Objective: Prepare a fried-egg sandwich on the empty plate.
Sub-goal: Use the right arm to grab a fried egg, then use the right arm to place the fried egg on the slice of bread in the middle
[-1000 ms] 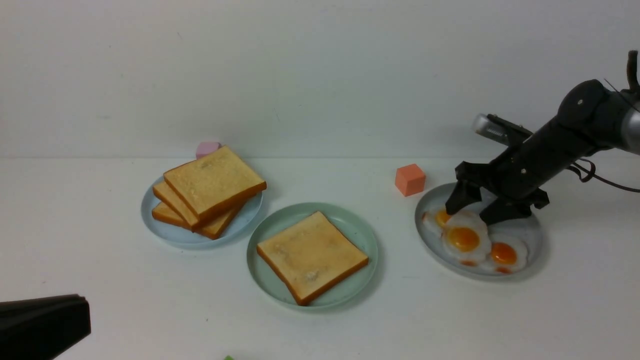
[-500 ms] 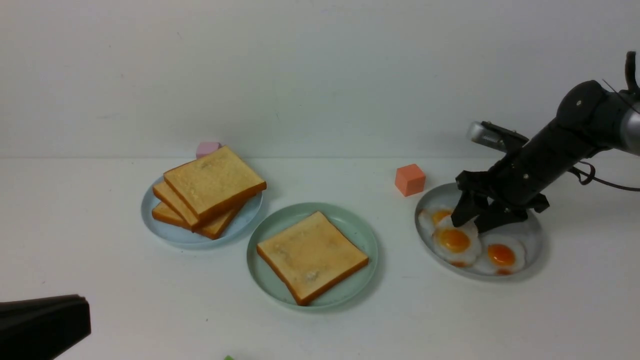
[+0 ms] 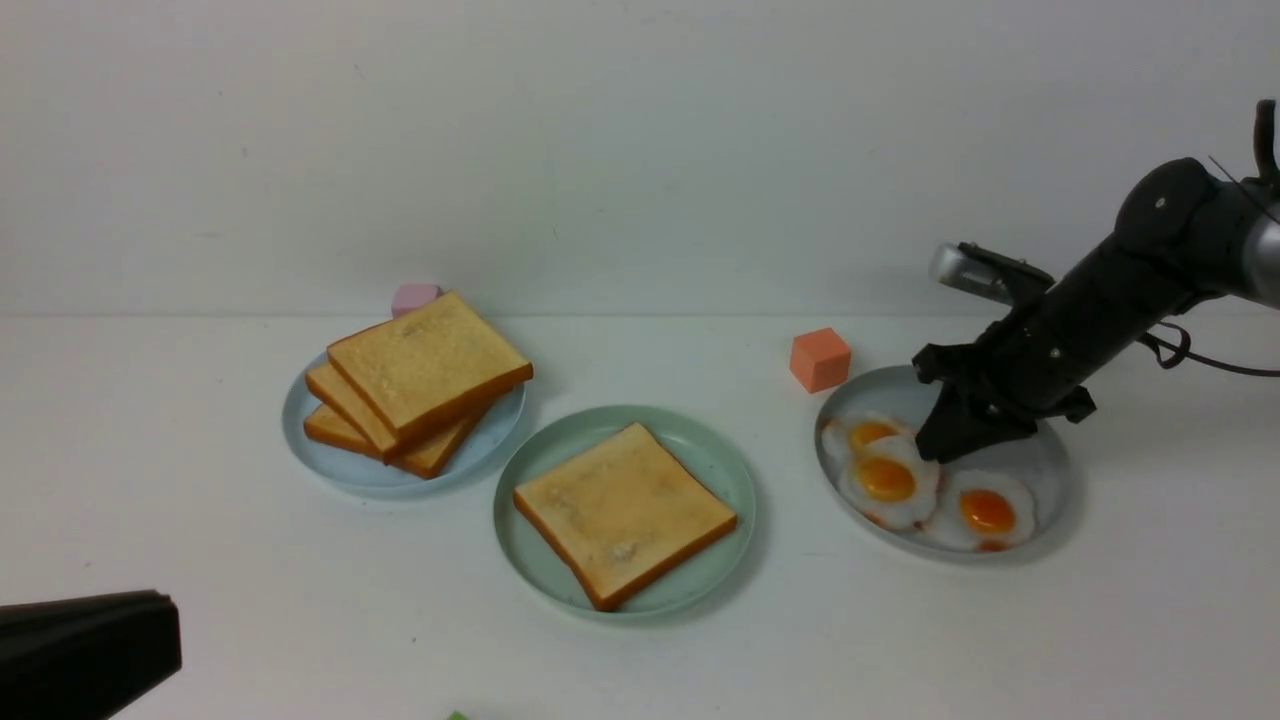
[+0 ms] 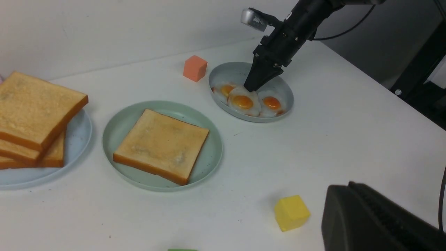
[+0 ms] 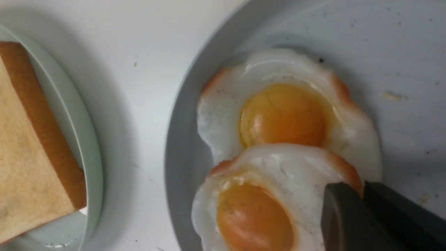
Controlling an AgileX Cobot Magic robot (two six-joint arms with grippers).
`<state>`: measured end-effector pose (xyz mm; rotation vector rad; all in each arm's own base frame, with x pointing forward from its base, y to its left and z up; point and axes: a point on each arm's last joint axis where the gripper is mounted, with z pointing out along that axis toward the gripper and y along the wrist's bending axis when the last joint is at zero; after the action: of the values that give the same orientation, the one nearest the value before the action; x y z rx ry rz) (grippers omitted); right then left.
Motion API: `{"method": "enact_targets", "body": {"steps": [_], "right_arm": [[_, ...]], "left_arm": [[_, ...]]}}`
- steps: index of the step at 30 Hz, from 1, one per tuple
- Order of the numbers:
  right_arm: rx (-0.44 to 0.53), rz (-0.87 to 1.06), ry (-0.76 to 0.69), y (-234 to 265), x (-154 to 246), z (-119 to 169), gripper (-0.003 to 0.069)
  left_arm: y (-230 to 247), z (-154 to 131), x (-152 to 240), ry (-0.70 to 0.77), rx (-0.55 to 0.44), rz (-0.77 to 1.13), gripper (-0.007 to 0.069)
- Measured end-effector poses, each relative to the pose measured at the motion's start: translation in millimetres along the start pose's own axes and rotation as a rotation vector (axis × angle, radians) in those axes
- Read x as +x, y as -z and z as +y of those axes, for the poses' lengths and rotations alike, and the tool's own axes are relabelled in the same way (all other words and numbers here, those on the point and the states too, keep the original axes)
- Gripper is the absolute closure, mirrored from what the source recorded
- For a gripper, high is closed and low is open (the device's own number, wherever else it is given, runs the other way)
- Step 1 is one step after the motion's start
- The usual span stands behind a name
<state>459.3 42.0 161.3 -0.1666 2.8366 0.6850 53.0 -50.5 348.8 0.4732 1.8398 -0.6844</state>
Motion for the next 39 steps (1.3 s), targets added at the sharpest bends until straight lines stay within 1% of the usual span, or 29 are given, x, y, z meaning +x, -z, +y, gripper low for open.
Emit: {"method": "enact_targets", "body": {"steps": [3,7,10,17,30,32,34,37,38,39], "right_arm": [[0.008,-0.002,0.008,2.5,-0.1,0.6,0.0589],[0.047,-0.01,0.039,9.4,-0.7,0.9,0.0589],[0.095,-0.025,0.078,21.2,-1.5,2.3,0.0589],[0.137,-0.044,0.102,36.4,-2.1,6.4,0.0589],[0.149,-0.1,0.108,84.8,1.9,31.3,0.0589],[0.104,-0.102,0.093,89.8,3.6,39.1,0.0589],[0.037,-0.112,0.088,92.1,4.4,54.0,0.0589],[-0.067,-0.105,0.122,87.5,6.8,85.7,0.0589],[-0.079,-0.107,0.124,86.7,6.8,88.8,0.0589],[-0.117,-0.096,0.151,79.9,8.7,106.7,0.0589]], "left_arm": [[0.0,0.0,0.9,0.002,0.0,0.01,0.0638],[0.0,-0.1,1.3,0.004,0.001,0.014,0.0638],[0.0,-0.2,1.3,0.006,0.003,0.014,0.0638],[0.0,-0.3,1.3,0.007,0.003,0.014,0.0635],[0.0,-0.1,1.3,0.004,0.001,0.014,0.0635],[0.0,0.8,1.2,-0.01,-0.008,0.013,0.0635],[0.0,1.6,1.1,-0.023,-0.018,0.012,0.0635],[0.0,2.2,1.0,-0.031,-0.024,0.011,0.0635],[0.0,2.2,1.0,-0.031,-0.024,0.011,0.0635],[0.0,2.2,1.0,-0.032,-0.024,0.011,0.0634]]}}
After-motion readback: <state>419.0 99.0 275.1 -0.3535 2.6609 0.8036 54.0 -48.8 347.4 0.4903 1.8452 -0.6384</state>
